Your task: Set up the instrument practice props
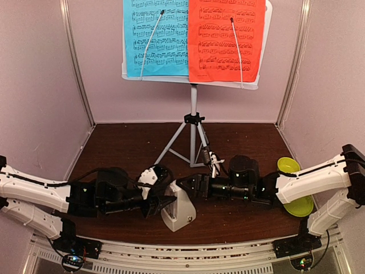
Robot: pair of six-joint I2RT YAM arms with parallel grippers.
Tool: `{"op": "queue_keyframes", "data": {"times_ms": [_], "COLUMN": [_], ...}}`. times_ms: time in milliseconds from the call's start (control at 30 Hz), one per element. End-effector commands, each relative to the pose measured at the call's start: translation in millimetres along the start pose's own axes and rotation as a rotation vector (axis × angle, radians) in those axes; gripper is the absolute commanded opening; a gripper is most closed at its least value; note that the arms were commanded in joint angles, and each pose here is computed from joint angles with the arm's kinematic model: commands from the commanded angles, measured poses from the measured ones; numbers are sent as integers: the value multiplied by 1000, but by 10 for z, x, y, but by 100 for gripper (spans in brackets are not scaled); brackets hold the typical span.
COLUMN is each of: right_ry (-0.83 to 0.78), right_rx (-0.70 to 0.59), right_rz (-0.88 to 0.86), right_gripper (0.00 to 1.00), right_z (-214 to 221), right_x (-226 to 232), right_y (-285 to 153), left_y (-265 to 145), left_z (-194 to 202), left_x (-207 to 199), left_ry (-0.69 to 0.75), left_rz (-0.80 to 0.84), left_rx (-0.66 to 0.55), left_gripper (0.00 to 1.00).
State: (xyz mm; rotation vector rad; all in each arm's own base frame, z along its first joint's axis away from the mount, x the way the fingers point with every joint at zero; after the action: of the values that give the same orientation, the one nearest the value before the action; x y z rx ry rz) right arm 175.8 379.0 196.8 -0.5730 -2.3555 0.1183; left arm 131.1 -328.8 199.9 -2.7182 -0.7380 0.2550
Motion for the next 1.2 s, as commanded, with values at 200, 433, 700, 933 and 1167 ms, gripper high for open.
{"op": "queue_keyframes", "data": {"times_ms": [200,433,700,933,1167], "right_ry": [-30,-38,-50,-46,-46], "right_rx": [228,236,246,244,246], "right_rz": [237,247,261,275,276], "right_gripper": [73,72,71,71,71], "right_z": [693,704,717,714,725], "right_x": [-619,-636,-649,-670,-678], "right_y": [-37,-48,-57,-69,-60], "left_y": [-107,-106,-104,-186,-265], "left_z": [-371,-458,-464,-456,-521], "left_x": [-135,-11,-228,-136,-80], "left_ry": [9,-304,19,136,-103], "left_rz": [39,28,50,-31,17], "left_rx": [-188,-282,-211,-181,-287], "left_gripper": [13,8,7,6,4]}}
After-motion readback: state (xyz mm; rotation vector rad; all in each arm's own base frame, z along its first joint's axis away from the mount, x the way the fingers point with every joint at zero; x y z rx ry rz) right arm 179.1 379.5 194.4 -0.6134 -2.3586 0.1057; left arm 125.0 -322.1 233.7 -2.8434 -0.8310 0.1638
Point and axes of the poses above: each gripper's point midway between its finger pads, its own y axis out along the fingers, its own x axis along the line the jaws close on, z = x × y, the point moved 3 cm from there along -y, back along the fingers, and after that the axes turned 8 degrees about -y, right-handed, at the moved point
